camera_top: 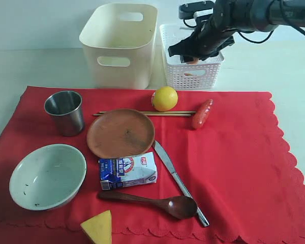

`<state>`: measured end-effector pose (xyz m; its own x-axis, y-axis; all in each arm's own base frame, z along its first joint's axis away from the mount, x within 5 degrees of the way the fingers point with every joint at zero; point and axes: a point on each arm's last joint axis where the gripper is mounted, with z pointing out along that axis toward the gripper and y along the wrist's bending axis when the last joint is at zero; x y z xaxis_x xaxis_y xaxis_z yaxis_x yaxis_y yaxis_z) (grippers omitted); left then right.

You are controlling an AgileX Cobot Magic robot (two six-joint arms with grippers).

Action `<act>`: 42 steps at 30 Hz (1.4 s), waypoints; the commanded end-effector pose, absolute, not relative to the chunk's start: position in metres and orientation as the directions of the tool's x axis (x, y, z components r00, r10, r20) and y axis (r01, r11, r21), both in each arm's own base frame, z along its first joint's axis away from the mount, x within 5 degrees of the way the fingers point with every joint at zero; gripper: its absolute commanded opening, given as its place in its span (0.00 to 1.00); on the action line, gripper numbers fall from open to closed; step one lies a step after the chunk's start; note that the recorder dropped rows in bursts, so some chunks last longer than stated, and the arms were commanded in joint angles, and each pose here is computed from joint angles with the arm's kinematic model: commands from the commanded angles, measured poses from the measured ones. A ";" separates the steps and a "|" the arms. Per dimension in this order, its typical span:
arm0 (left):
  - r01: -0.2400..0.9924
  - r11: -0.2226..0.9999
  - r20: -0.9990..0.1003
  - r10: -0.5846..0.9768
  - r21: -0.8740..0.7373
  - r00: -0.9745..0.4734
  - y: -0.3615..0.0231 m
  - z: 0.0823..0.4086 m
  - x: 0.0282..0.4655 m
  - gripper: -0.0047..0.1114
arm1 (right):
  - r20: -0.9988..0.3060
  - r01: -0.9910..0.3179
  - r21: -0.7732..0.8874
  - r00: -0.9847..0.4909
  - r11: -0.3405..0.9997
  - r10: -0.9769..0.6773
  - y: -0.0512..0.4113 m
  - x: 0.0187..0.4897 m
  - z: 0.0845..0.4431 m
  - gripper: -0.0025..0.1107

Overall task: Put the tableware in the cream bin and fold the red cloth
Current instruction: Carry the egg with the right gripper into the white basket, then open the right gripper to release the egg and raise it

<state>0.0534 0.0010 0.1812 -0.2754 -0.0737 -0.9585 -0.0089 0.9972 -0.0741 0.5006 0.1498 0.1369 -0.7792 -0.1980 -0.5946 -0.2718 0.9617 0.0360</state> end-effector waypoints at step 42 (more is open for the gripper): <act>-0.010 0.997 -0.961 -0.080 -0.080 -0.265 0.001 0.181 0.053 0.04 | -0.564 -0.299 0.129 -0.806 0.946 -0.178 0.133 0.414 0.324 0.53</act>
<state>0.0534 0.0010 0.1812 -0.2754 -0.0737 -0.9585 -0.0089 0.9972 -0.0741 0.4268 0.1354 0.3137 -0.7994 -0.1714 -0.5759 -0.2877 0.9506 0.1166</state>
